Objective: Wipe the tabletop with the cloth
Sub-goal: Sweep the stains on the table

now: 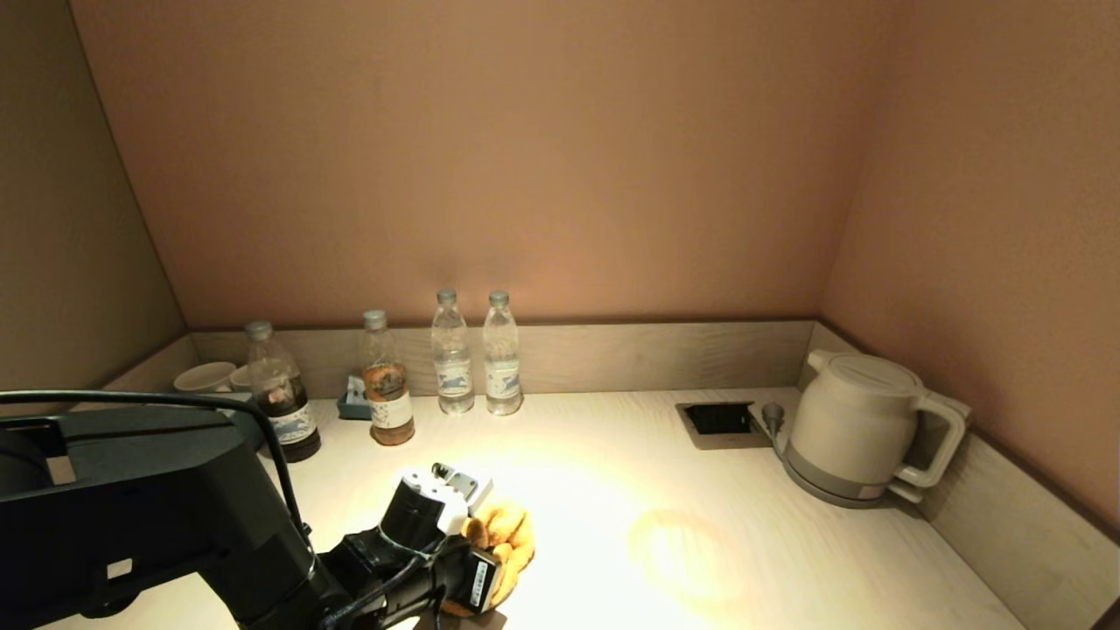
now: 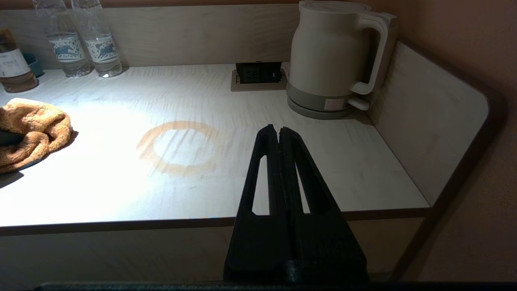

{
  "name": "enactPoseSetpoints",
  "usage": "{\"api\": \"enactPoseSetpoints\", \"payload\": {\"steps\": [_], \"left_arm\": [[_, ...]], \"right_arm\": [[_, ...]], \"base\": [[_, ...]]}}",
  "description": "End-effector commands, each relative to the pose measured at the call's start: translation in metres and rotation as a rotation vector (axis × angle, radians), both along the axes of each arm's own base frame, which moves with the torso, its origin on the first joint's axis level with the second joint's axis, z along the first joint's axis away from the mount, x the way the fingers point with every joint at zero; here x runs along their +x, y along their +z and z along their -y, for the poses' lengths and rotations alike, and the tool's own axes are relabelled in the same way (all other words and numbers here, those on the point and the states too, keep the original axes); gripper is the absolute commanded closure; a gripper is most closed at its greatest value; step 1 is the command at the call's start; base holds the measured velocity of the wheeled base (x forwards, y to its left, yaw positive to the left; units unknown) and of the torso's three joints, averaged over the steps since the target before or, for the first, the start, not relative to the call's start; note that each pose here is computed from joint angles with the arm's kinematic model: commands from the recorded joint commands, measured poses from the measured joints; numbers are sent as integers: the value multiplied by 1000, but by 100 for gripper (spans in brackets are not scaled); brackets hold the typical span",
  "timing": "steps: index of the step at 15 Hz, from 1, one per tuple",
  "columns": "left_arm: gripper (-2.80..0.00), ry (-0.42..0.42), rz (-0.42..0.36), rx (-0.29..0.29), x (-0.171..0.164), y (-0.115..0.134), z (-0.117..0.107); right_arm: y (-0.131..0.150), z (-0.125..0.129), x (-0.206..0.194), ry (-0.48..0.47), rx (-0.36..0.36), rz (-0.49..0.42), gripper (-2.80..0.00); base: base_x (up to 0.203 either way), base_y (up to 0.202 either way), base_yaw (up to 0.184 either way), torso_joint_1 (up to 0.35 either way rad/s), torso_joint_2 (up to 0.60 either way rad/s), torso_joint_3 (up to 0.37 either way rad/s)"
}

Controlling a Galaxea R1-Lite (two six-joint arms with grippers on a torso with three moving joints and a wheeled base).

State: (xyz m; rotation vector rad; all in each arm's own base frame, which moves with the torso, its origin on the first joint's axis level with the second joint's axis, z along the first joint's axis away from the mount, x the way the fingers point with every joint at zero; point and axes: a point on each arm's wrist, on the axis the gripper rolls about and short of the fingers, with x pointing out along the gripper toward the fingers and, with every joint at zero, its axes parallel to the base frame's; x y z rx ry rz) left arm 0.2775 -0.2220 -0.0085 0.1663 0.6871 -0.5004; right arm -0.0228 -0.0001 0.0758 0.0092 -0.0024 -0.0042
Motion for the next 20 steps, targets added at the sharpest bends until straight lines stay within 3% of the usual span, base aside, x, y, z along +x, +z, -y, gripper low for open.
{"api": "enactPoseSetpoints", "payload": {"steps": [1, 4, 8, 13, 20], "left_arm": [[0, -6, 16, 0, 2, -6, 1], [0, -30, 71, -4, 10, -4, 8], [0, -30, 76, -8, 12, -4, 9], [0, 0, 115, -12, 32, -8, 17], [0, 57, 159, -29, 55, -3, 10]], "right_arm": [[0, 0, 0, 0, 0, 1, 0], [0, 0, 0, 0, 0, 1, 0], [0, 0, 0, 0, 0, 1, 0], [0, 0, 0, 0, 0, 1, 0], [0, 0, 0, 0, 0, 1, 0]], "base": [[0, 0, 0, 0, 0, 0], [0, 0, 0, 0, 0, 0], [0, 0, 0, 0, 0, 0], [0, 0, 0, 0, 0, 0], [0, 0, 0, 0, 0, 0]]}}
